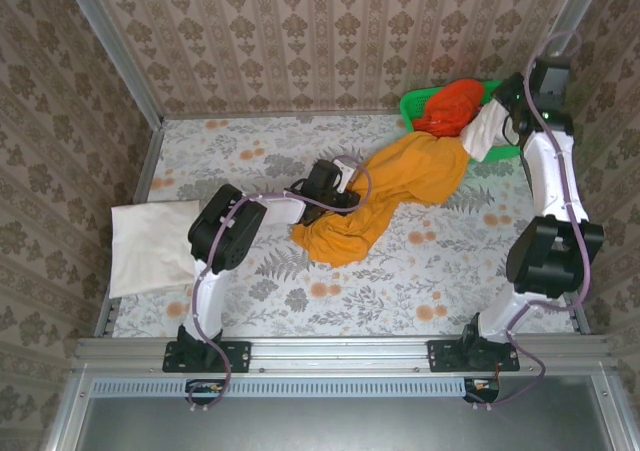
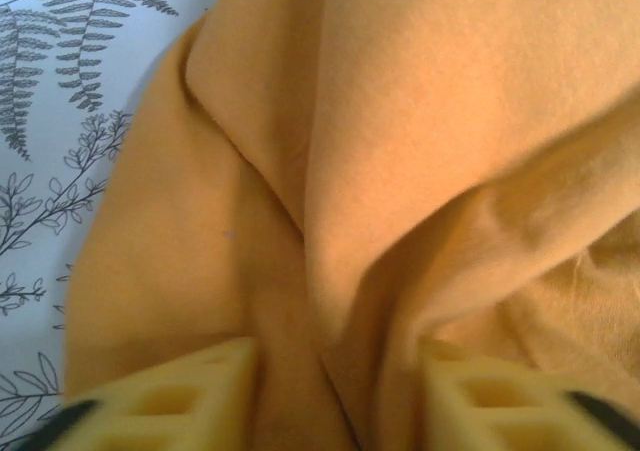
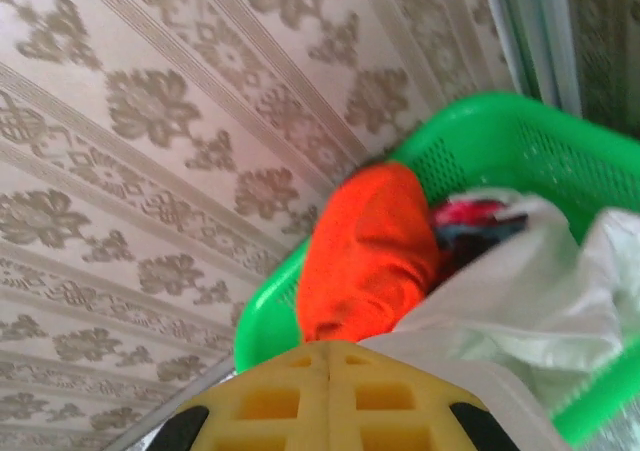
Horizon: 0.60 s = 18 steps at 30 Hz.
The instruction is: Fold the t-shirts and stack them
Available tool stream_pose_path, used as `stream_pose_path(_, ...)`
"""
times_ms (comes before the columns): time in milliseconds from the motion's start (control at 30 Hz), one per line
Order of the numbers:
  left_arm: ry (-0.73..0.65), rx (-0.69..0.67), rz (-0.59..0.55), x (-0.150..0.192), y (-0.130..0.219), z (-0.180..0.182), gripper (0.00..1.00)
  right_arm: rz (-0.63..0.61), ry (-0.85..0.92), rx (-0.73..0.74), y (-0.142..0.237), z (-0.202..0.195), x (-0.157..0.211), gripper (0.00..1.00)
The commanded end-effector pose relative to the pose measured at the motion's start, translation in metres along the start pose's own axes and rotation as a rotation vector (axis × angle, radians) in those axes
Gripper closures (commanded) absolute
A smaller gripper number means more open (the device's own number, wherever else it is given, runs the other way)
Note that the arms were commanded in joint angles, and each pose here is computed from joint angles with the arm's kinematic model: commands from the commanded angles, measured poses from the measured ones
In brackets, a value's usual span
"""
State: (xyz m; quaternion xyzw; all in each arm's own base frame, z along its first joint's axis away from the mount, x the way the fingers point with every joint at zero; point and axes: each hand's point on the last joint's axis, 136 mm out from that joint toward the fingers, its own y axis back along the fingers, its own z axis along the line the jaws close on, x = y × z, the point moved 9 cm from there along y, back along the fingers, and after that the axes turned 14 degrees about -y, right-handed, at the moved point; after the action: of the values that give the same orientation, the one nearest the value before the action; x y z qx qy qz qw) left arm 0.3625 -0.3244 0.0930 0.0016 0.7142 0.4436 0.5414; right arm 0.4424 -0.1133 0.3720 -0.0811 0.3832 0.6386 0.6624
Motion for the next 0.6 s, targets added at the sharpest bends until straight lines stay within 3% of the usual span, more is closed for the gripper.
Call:
stream_pose_path(0,0.045,-0.011,0.014,0.008,-0.005,0.004,0.87,-0.019,0.065,-0.015,-0.021,0.013,-0.012,1.0)
stream_pose_path(67,0.054,-0.012,0.004,0.008,-0.002,0.005,1.0,-0.036,0.083,-0.026,-0.039,0.019,-0.018,1.0)
stream_pose_path(300,0.029,-0.032,-0.048,-0.001,0.029,0.003,1.0,-0.095,0.365,-0.018,-0.087,0.052,0.008,0.99)
stream_pose_path(333,0.027,-0.037,-0.057,-0.002,0.035,0.003,1.0,-0.085,0.393,-0.014,-0.094,0.053,0.014,0.86)
stream_pose_path(367,0.025,-0.043,-0.067,-0.004,0.041,0.002,1.0,-0.071,0.407,-0.008,-0.102,0.053,0.019,0.68)
stream_pose_path(400,0.025,-0.052,-0.079,-0.006,0.047,0.003,1.0,-0.052,0.419,0.006,-0.11,0.051,0.024,0.41)
stream_pose_path(433,0.024,-0.06,-0.089,-0.009,0.053,0.003,1.0,-0.044,0.432,0.025,-0.115,0.049,0.027,0.21)
stream_pose_path(500,0.028,-0.07,-0.101,-0.012,0.062,0.004,1.0,-0.019,0.456,0.052,-0.118,0.047,0.035,0.07)
stream_pose_path(567,0.037,-0.076,-0.106,-0.015,0.07,0.007,1.0,0.009,0.464,0.052,-0.114,0.046,0.043,0.04)
